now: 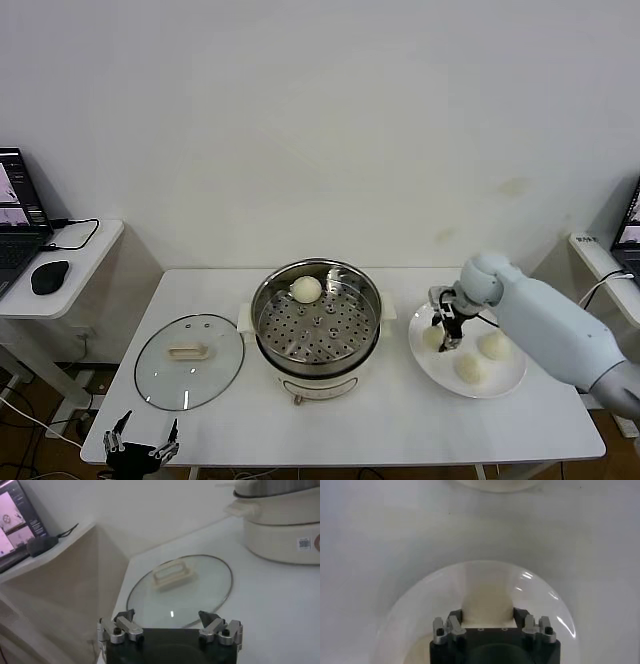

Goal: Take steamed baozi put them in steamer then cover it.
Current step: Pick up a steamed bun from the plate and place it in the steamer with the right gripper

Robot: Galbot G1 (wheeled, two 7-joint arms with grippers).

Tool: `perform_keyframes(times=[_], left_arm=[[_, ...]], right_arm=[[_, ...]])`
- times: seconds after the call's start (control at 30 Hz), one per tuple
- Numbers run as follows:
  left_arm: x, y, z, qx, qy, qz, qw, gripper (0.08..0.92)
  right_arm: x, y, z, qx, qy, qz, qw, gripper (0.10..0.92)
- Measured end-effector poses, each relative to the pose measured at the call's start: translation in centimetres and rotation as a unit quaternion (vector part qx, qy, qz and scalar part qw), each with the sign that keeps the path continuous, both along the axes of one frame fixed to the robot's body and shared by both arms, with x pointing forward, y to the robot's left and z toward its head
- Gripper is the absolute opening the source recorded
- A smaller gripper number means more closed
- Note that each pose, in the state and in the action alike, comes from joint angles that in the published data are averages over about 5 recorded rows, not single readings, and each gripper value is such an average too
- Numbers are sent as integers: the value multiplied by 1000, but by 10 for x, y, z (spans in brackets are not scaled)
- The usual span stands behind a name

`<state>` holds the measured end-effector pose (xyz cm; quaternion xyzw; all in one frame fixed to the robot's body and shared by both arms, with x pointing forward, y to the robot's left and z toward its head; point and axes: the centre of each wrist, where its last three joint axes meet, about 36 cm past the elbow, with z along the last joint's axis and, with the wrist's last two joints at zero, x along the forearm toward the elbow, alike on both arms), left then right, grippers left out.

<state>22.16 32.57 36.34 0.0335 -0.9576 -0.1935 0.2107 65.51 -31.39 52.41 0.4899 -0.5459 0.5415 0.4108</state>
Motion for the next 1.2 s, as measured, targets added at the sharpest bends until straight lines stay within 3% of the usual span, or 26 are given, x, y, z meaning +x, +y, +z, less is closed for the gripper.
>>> perform_keyframes(times=[0.43, 0.63, 0.83, 1.2], left_arm=[[6, 0, 14, -1, -25, 2, 1000, 823], [8, 0, 21, 1, -37, 6, 999, 823], [7, 2, 27, 5, -45, 9, 999, 823], [9, -6, 35, -3, -61, 11, 998, 823]], right_arm=[[10, 51, 137, 53, -20, 31, 998, 632], [11, 95, 177, 81, -13, 47, 995, 636], [12, 150, 184, 91, 5, 73, 993, 636], [12, 243, 149, 74, 37, 115, 990, 636]])
